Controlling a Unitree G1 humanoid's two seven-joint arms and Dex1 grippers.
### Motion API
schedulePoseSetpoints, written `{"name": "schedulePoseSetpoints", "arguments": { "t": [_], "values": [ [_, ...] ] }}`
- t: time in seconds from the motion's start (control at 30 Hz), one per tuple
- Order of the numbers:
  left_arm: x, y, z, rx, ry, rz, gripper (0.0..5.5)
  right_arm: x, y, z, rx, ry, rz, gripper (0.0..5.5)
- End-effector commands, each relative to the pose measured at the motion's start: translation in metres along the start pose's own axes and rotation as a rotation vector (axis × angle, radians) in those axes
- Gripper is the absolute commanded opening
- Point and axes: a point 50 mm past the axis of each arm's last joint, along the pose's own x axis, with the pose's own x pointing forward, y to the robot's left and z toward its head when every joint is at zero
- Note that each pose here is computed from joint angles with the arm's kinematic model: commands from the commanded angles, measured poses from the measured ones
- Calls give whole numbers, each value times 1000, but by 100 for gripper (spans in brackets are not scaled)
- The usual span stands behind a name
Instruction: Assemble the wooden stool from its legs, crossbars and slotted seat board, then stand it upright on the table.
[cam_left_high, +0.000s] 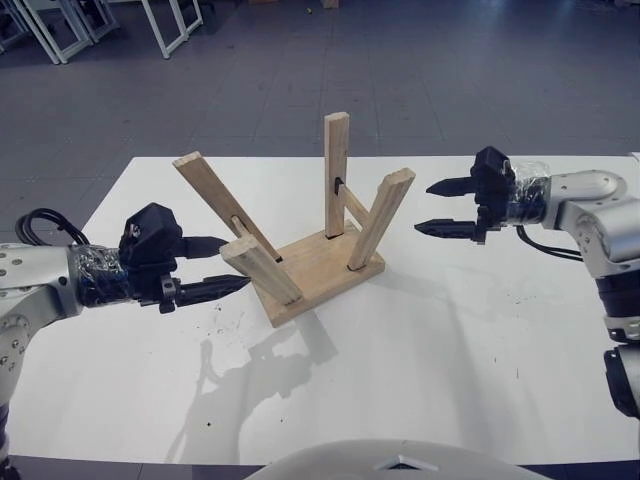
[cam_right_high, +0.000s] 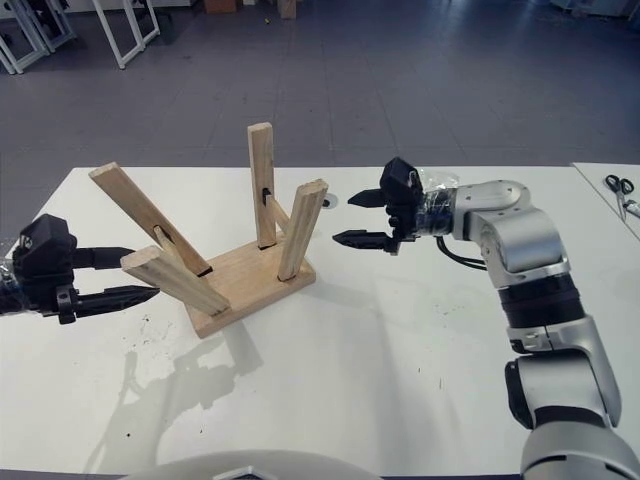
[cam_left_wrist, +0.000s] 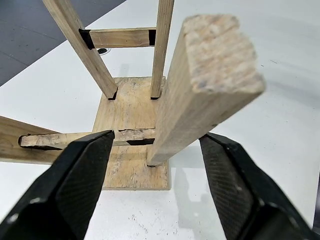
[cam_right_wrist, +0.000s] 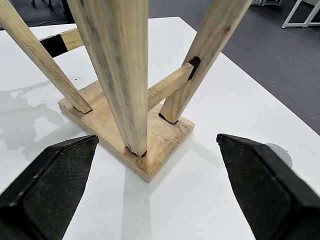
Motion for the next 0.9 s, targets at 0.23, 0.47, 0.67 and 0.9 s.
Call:
{"name": "schedulePoseSetpoints", "arguments": {
  "t": [0.23,0.47,0.67,0.9],
  "values": [
    [16,-8,13,35,-46,-101,284,33,3,25,-37,-76,116,406],
    [18,-4,8,43,-5,-152,156,5,43,37,134,-92,482,262],
    [22,3,16,72,-71,-256,130,-13,59,23,166,-19,442,162],
    [34,-1,7,-34,-146,-289,130,-1,71,-2,266,2,224,150]
  ]
}}
